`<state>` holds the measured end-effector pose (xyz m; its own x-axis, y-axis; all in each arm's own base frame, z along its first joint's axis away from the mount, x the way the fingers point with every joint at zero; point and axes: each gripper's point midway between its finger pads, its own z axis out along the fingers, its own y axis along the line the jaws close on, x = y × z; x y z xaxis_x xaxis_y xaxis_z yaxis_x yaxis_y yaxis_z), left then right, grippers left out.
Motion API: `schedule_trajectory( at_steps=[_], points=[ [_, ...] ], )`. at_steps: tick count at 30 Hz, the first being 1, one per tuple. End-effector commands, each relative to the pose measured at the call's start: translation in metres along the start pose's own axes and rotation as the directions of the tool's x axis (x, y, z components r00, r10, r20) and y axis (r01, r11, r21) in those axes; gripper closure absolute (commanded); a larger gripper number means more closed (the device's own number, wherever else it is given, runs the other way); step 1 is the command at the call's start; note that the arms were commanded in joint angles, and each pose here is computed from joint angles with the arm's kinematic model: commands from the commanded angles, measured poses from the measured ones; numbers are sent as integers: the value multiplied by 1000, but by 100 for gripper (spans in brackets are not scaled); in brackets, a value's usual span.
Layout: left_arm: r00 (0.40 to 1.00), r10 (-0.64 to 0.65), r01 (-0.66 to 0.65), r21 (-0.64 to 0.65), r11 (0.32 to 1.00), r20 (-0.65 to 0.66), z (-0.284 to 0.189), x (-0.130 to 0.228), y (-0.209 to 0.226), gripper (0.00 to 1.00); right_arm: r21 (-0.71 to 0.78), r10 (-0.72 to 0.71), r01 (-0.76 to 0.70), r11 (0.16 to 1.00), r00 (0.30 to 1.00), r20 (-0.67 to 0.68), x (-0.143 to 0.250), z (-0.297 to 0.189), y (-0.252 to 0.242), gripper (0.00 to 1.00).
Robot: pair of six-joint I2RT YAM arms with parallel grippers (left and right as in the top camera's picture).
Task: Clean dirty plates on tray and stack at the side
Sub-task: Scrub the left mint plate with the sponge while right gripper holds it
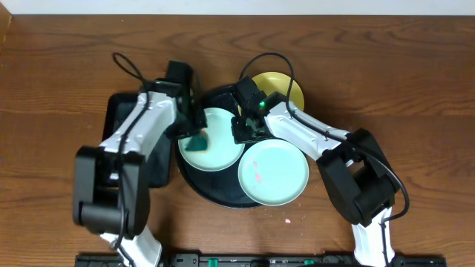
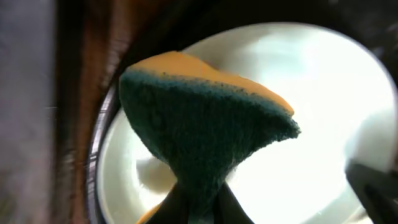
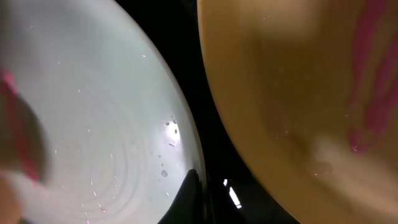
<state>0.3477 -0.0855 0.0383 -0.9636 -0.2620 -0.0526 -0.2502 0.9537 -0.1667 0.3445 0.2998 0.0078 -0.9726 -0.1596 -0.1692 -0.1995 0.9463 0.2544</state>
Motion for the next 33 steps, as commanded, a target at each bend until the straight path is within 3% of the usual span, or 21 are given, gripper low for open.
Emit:
schedule_trajectory(
  at_steps=[1,5,9,12,14,16,17,20,23,26,28,33],
  points=[
    [997,-63,60,-64,996,-41,24,7,6,93,0,-17,17,1000,999,-32,6,6,-3,99],
    [994,-7,5,-15,1000,-109,36,24,-14,93,0,-16,16,1000,999,-31,6,6,-4,99],
    [965,204,-164,224,961,-164,32,48,-68,93,1,-17,17,1000,999,-28,5,6,-4,99],
    [965,224,-184,253,950,-140,32,44,-75,92,1,-17,17,1000,999,-28,5,6,-4,99],
    [976,182,-155,210,965,-120,34,36,-67,93,1,-17,17,1000,999,-28,5,6,-4,99],
    [994,74,-68,69,995,-86,37,22,-39,93,1,-17,17,1000,999,-28,5,6,-4,99],
    [998,-25,22,-70,997,-49,37,14,-11,93,1,-16,16,1000,999,-28,5,6,-4,99],
    [989,-145,149,-347,926,38,24,11,49,92,1,-16,16,1000,999,-28,5,6,-4,99],
    [988,-145,154,-433,888,54,17,12,69,93,1,-16,16,1000,999,-28,5,6,-4,99],
    [998,-49,37,-332,943,-28,25,15,49,93,1,-16,16,1000,999,-28,5,6,-4,99],
    [995,42,-57,-163,985,-95,32,21,18,93,1,-16,16,1000,999,-28,5,6,-4,99],
    [974,192,-163,214,963,-123,31,27,-49,93,3,-15,15,1000,999,-33,6,6,-4,99]
  ],
)
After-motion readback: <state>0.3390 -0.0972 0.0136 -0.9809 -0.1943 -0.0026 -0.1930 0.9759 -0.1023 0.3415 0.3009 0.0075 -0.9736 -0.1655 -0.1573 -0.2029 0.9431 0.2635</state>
